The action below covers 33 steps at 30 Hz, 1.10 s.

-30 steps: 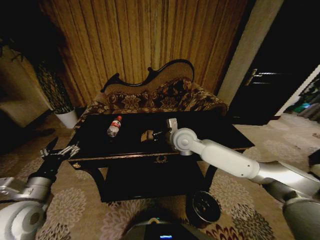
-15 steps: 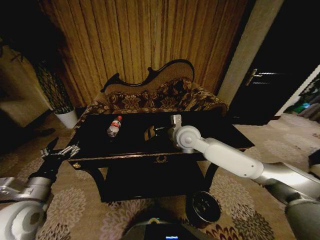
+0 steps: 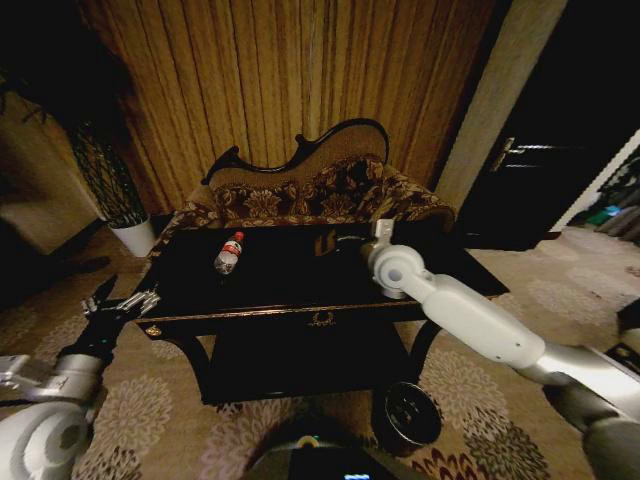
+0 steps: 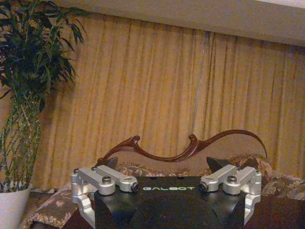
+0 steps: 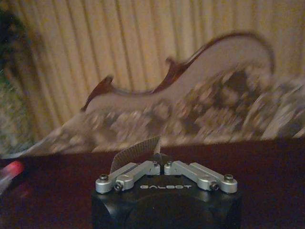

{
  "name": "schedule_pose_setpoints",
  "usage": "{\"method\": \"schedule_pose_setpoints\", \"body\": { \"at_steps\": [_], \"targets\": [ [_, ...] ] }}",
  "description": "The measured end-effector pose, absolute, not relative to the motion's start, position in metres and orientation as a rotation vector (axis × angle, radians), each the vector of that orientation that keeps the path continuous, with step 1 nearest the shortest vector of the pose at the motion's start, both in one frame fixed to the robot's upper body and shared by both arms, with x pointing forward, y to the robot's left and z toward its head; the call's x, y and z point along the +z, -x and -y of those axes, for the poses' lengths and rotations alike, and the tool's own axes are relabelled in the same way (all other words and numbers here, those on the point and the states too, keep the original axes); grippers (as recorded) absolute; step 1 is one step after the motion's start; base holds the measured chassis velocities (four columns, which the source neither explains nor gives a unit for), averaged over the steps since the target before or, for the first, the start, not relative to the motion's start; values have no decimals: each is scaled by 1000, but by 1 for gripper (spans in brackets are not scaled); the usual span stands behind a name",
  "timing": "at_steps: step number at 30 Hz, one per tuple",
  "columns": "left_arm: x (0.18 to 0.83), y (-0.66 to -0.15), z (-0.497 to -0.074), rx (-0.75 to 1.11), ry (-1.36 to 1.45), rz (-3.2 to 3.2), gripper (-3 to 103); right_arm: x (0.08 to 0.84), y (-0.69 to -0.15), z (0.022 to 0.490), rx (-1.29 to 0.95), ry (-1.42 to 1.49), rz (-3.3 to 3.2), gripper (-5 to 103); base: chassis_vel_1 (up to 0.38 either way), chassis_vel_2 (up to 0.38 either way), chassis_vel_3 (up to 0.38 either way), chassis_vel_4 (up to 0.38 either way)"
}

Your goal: Move to the front of the table and place the trash on the table into the trash bin.

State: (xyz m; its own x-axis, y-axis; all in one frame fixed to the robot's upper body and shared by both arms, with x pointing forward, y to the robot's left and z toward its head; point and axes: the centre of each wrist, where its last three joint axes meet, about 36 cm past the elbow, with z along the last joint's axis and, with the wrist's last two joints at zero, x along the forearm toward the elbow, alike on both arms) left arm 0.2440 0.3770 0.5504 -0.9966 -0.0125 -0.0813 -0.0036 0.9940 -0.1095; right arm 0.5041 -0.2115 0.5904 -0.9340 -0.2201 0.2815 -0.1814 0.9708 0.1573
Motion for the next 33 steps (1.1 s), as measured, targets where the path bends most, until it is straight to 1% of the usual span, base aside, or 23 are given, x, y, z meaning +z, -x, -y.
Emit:
{"method": "schedule_pose_setpoints", "body": {
  "at_steps": [1,5,6,11,12,14,27,33],
  "targets": [
    [550,-244,-377,-168,12,-3055,100,590,-504,212,-185,-294,2819,0,0,0,0,0],
    [550,-249,-379,-180,-6,-3046,100,571,-499,255,-99,-253,2962,0,0,0,0,0],
    [550,-249,-379,-180,-6,-3046,100,571,-499,255,-99,-253,2962,0,0,0,0,0],
    [552,-255,-383,-201,-45,-3032,100,541,-479,293,-76,-232,3012,0,0,0,0,0],
    [552,-255,-383,-201,-45,-3032,100,541,-479,293,-76,-232,3012,0,0,0,0,0],
    [556,-264,-387,-217,-83,-3018,100,529,-463,311,0,-242,3070,0,0,0,0,0],
    [562,-274,-403,-218,-114,-3035,100,514,-436,321,4,-133,3081,0,0,0,0,0],
    [563,-277,-406,-216,-114,-3032,100,508,-425,336,14,-64,3060,0,0,0,0,0]
  ]
}}
